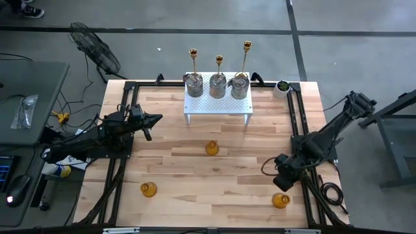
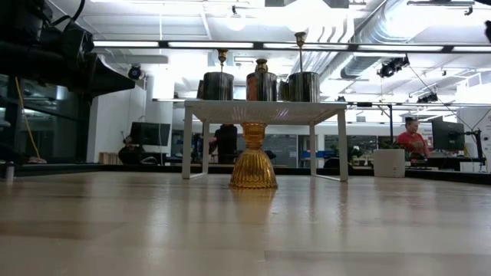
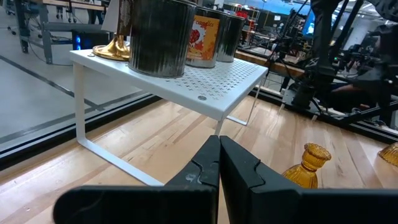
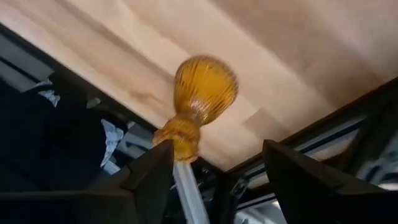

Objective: Pick & Place candle stick holders
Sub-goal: Put the bottom right brown glass candle holder on the shelf

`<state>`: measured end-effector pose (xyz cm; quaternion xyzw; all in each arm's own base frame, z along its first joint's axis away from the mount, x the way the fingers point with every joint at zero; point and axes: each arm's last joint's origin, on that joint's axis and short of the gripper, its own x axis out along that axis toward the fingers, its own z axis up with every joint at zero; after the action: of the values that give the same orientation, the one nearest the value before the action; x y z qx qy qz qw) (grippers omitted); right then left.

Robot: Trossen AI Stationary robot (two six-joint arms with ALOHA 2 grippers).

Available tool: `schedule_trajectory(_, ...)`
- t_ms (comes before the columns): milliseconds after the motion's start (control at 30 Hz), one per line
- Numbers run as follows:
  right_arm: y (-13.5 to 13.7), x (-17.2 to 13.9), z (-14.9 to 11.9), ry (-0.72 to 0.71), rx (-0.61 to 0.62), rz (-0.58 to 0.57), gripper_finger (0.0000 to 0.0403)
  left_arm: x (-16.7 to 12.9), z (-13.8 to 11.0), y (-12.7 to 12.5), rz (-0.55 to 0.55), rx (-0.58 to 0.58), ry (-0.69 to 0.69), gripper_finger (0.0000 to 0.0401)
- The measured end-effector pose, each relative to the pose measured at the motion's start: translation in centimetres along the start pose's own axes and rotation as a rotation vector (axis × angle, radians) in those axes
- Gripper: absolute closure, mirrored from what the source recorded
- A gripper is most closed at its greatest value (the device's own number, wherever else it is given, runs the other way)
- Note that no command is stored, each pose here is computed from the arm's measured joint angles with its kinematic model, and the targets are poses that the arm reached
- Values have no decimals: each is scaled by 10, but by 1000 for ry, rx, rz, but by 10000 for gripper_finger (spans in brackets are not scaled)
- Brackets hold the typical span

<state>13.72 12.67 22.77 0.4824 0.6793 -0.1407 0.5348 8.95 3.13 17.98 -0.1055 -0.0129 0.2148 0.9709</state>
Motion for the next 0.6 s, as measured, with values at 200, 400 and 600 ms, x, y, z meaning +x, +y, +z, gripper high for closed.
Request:
schedule_trajectory(200, 14, 14, -4, 68, 58, 31, 158, 0, 0, 0, 0, 0, 0, 401)
schedule_trajectory(400, 20, 22, -4, 67, 125, 45, 158, 0, 0, 0, 0, 0, 0, 401)
schedule_trajectory(600, 22, 27, -4, 65, 175, 35, 158, 0, 0, 0, 0, 0, 0, 401)
